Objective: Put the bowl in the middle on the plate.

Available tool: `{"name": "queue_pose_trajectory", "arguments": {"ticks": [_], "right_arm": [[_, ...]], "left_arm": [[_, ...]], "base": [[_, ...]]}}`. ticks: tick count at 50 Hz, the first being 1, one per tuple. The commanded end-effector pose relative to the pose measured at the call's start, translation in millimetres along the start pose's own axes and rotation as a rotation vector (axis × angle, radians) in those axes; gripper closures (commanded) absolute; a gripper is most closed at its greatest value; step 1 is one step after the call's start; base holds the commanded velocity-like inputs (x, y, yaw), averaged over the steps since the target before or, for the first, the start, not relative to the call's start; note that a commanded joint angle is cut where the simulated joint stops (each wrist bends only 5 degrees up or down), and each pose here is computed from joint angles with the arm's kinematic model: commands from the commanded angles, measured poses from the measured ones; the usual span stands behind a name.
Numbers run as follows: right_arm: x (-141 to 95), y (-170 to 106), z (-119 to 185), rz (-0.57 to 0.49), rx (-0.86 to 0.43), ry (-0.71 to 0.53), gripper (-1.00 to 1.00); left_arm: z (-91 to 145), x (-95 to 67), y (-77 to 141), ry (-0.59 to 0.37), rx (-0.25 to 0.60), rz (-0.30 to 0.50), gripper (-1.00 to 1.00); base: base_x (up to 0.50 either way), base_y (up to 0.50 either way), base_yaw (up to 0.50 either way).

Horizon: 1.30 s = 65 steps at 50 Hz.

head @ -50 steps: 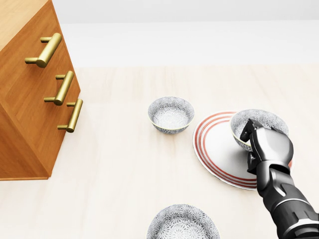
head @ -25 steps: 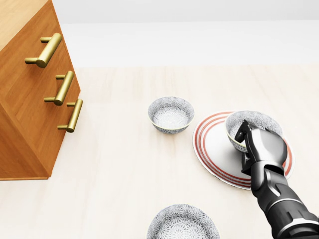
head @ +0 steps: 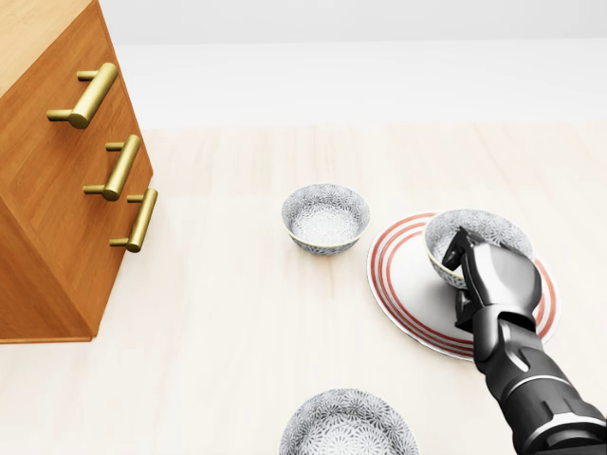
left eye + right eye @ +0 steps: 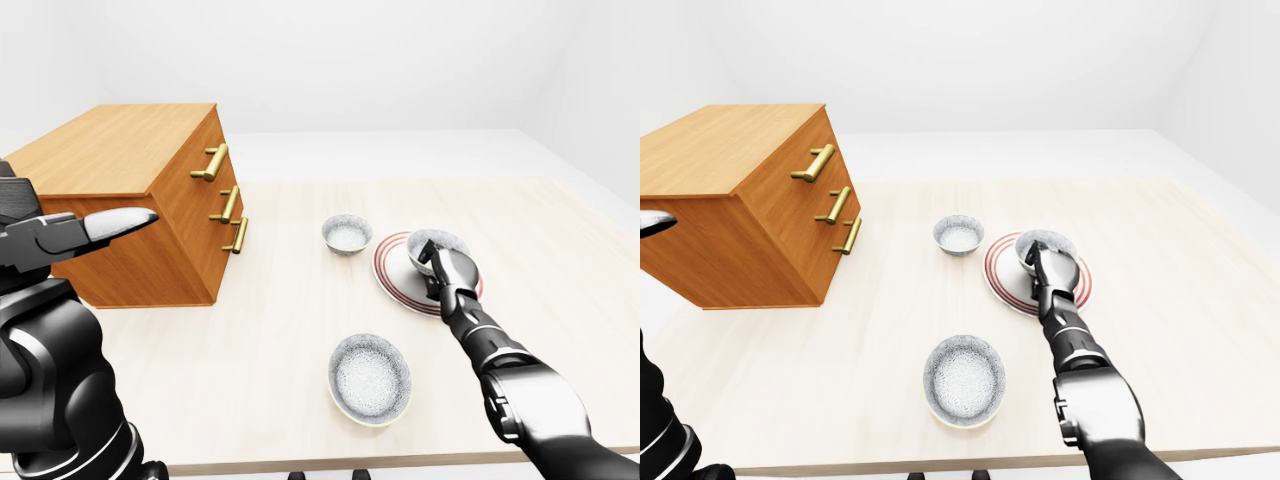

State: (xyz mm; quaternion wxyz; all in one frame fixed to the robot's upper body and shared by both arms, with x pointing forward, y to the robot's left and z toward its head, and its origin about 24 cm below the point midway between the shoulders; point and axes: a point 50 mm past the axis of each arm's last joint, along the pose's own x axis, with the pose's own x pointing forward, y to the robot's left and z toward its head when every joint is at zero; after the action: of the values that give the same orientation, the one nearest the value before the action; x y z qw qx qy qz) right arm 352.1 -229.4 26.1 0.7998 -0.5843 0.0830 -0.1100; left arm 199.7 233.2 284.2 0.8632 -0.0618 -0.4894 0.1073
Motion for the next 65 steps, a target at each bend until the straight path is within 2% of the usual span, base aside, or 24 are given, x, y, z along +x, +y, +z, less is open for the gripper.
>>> {"name": "queue_pose_trajectory", "arguments": {"ticks": [1, 26, 27, 28, 31, 32, 33, 35, 36, 37, 38, 39, 41, 65], "right_arm": [[1.2, -1.6, 2.6, -0.007, -0.003, -0.011, 1.00], [2.6, -4.0, 2.8, -0.014, -0.002, -0.010, 1.00], [2.6, -4.1, 2.8, -0.014, -0.001, -0.010, 0.90], [2.6, -4.1, 2.8, -0.014, -0.001, -0.010, 0.90], [2.6, -4.0, 3.4, -0.014, -0.001, -0.012, 0.49], [2.6, -4.0, 3.4, -0.014, -0.001, -0.012, 0.49], [2.8, -4.3, 3.0, -0.015, -0.001, -0.011, 0.35], [2.8, -4.3, 3.0, -0.015, -0.001, -0.011, 0.35], [2.8, -4.3, 3.2, -0.016, 0.000, -0.010, 0.14], [2.4, -3.6, 3.1, -0.013, 0.001, -0.010, 0.04], [2.4, -3.6, 3.1, -0.013, 0.001, -0.010, 0.04], [2.2, -3.4, 3.0, -0.013, 0.001, -0.009, -0.11], [2.2, -3.3, 3.1, -0.013, -0.001, -0.011, -0.20], [3.2, -4.9, 4.0, -0.018, -0.003, -0.015, -0.26]], "left_arm": [[-0.2, -0.3, 0.0, 0.001, 0.002, -0.001, -1.00], [0.7, 0.6, 0.0, -0.004, -0.001, 0.000, -1.00], [0.9, 0.7, 0.0, -0.005, -0.001, 0.000, -1.00], [0.9, 0.8, 0.0, -0.005, -0.001, 0.000, -1.00], [1.1, 0.9, 0.2, -0.005, -0.001, 0.001, -1.00], [1.1, 0.9, 0.2, -0.005, -0.001, 0.001, -1.00], [1.1, 0.8, 0.1, -0.005, -0.001, 0.000, -1.00], [1.0, 0.8, 0.1, -0.005, -0.001, 0.000, -1.00], [1.2, 0.8, 0.2, -0.005, -0.001, 0.001, -1.00], [1.3, 0.8, 0.2, -0.006, -0.001, 0.000, -1.00], [1.3, 0.8, 0.3, -0.006, -0.001, 0.000, -1.00], [1.1, 0.7, 0.3, -0.005, 0.000, 0.000, -1.00], [0.6, 0.5, 0.4, -0.002, 0.002, 0.000, -1.00], [1.3, 1.0, 0.1, -0.007, 0.002, -0.001, -1.00]], "base": [[0.00, 0.00, 0.00], [0.00, 0.00, 0.00], [0.00, 0.00, 0.00], [0.00, 0.00, 0.00], [0.00, 0.00, 0.00], [0.00, 0.00, 0.00], [0.00, 0.00, 0.00], [0.00, 0.00, 0.00], [0.00, 0.00, 0.00], [0.00, 0.00, 0.00], [0.00, 0.00, 0.00], [0.00, 0.00, 0.00], [0.00, 0.00, 0.00], [0.00, 0.00, 0.00]]}}
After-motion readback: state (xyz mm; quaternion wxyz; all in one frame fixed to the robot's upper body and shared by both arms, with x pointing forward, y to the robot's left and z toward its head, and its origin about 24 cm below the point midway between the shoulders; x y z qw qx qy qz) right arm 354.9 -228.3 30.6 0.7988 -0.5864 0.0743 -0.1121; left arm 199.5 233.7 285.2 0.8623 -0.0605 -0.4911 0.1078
